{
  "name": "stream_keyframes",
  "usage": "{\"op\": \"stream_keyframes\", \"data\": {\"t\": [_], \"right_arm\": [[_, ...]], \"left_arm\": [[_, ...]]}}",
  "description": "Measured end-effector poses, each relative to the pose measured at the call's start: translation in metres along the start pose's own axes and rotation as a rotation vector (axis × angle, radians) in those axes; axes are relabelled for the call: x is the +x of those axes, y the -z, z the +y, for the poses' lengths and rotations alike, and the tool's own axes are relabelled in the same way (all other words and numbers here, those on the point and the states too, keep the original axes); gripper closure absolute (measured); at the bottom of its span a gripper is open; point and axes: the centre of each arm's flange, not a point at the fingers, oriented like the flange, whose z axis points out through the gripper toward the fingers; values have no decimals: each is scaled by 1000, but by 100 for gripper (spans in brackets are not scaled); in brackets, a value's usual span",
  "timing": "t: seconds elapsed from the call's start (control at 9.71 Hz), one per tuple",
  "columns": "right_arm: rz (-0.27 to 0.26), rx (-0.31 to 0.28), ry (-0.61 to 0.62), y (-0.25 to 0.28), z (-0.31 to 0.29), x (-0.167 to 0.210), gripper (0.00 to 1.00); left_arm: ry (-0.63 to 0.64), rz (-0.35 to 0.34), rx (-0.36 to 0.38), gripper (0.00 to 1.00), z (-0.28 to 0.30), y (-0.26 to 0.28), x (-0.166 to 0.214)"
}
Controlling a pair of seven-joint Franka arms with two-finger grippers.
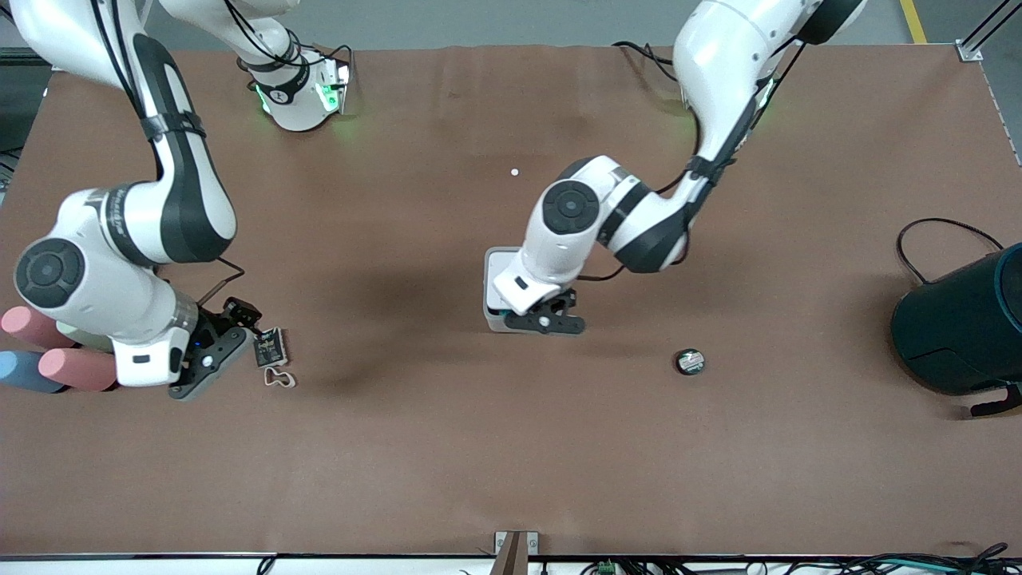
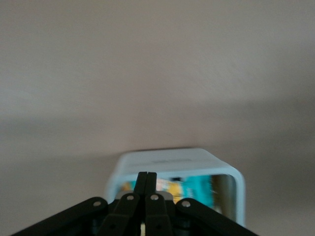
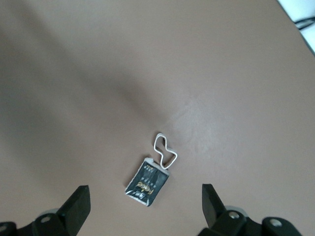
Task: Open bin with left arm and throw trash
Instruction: 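Lift the bin lid open with the left gripper while the right gripper reaches the tag, then grasp the green tape with the left gripper while the right gripper grasps the tag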
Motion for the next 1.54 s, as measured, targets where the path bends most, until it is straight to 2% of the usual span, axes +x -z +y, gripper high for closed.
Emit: {"op": "stream_keyframes", "data": {"t": [0.21,0.41,0.62,1.03,1.24,1.54], "right_arm": [[-22,23,38,-32,3,2,0],[-18,12,44,-63,11,4,0],[-26,13,25,-97,25,-6,0],[-20,1,6,-129,42,-18,3],[-21,5,8,-139,41,-16,3],[22,-43,58,-165,28,12,2]], "left_arm": [[-8,4,33,96,-60,43,32],[-27,-45,98,85,-133,24,52],[-27,-82,153,56,-185,-16,59],[-16,-62,127,1,-258,-84,46],[-41,-71,119,2,-286,-104,38],[-59,-85,112,4,-284,-116,32]]}}
